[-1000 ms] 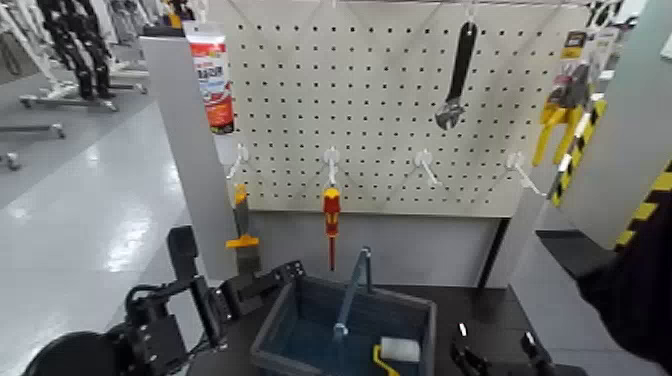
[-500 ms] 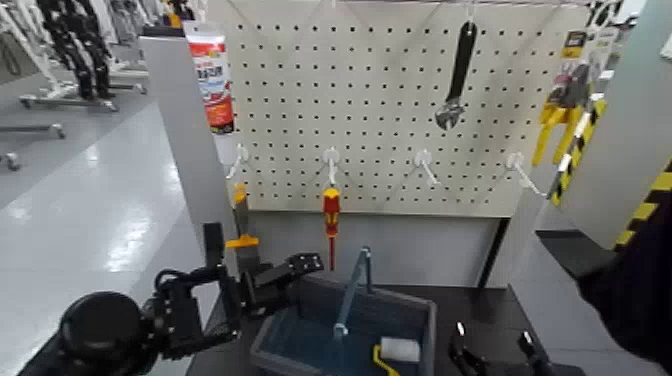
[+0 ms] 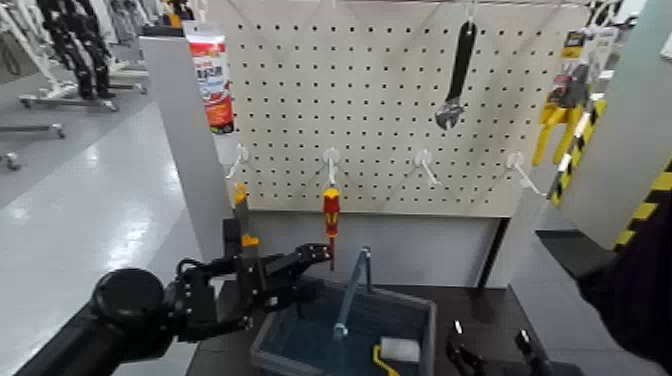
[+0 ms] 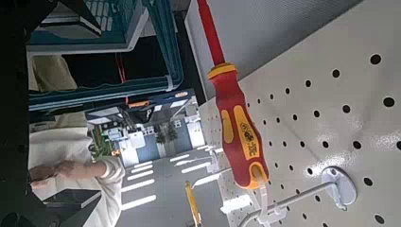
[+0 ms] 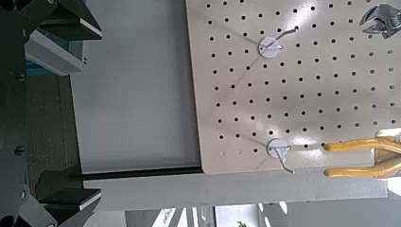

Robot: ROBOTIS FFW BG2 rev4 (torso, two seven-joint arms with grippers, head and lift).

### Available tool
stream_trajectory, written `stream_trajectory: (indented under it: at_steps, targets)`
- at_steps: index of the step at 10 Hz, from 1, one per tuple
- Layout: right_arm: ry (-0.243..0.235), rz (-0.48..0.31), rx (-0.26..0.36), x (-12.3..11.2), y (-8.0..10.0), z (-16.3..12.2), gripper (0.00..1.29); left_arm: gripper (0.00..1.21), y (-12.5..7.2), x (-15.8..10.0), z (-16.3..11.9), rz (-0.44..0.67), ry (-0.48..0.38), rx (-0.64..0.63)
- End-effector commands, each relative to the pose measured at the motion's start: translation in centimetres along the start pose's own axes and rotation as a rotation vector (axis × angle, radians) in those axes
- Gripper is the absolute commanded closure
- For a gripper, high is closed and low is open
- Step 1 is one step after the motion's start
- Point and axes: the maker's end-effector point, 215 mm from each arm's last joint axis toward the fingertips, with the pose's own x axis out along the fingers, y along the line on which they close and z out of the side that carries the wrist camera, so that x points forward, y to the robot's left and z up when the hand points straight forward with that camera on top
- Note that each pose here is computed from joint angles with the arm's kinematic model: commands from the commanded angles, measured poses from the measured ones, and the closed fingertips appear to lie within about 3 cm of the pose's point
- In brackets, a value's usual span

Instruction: Grasp the handle of the crate.

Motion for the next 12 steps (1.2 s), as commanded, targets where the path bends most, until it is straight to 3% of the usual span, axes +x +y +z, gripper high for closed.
stream_trajectory:
  at_steps: [1, 8, 9, 10, 11, 12]
  targets:
    - [-0.002, 0.003, 0.007, 0.1, 0.3, 0.0, 0.13, 0.13, 0.2, 1.1, -0.1, -0.015, 0.019, -0.047]
    - [-0.007, 0.01, 0.02, 0.3, 0.9, 0.0, 0.13, 0.13, -0.4, 3.6, -2.1, -0.065, 0.086, -0.124]
    - [-0.007, 0.01, 0.02, 0.3, 0.9, 0.0, 0.13, 0.18, -0.3, 3.6, -2.2, -0.066, 0.086, -0.129]
    - [-0.009, 0.012, 0.021, 0.3, 1.0, 0.1, 0.13, 0.35, -0.3, 3.7, -2.3, -0.07, 0.087, -0.135]
    - [-0.01, 0.011, 0.023, 0.3, 1.0, 0.1, 0.13, 0.62, -0.1, 3.6, -2.3, -0.072, 0.085, -0.143]
    - [-0.011, 0.014, 0.023, 0.3, 1.1, 0.1, 0.13, 0.71, -0.2, 3.6, -2.5, -0.084, 0.089, -0.151]
